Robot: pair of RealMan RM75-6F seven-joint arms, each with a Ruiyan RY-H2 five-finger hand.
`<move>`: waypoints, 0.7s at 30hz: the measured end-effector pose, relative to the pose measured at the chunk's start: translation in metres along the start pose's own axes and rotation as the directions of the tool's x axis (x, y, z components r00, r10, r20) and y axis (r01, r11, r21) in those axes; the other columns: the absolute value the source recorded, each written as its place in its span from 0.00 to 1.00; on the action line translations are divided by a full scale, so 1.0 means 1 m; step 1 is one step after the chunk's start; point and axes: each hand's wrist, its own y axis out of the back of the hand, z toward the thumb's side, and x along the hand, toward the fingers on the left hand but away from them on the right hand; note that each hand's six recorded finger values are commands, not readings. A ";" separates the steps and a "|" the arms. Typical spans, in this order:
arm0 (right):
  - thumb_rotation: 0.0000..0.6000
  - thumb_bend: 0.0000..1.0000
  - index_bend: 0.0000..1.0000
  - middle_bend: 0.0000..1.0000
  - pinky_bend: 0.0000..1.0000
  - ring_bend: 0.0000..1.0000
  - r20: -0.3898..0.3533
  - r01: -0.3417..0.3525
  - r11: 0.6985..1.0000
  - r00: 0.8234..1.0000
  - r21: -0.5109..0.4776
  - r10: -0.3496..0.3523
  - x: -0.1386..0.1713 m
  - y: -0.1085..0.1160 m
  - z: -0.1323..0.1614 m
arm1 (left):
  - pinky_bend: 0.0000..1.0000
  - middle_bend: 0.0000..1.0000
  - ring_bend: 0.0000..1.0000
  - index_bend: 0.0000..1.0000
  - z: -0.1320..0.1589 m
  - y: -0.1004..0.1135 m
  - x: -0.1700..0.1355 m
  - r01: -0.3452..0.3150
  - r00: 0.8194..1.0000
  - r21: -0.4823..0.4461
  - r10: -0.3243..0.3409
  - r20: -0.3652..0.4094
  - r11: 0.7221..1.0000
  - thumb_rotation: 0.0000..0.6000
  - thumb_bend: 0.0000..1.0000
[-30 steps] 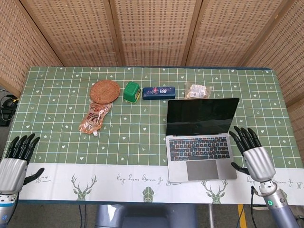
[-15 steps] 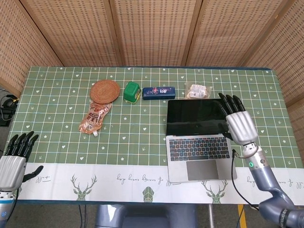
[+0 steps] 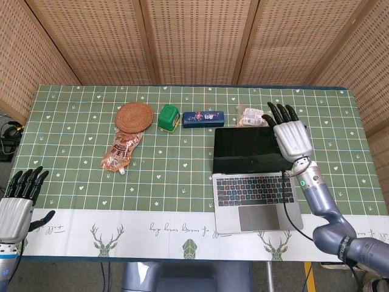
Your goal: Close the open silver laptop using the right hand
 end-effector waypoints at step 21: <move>1.00 1.00 0.46 0.34 0.25 0.23 0.092 -0.111 0.989 0.990 0.102 0.102 -0.018 -0.021 0.006 | 0.00 0.00 0.00 0.00 0.000 -0.003 0.001 0.019 1.000 0.004 -0.019 0.007 1.000 1.00 0.17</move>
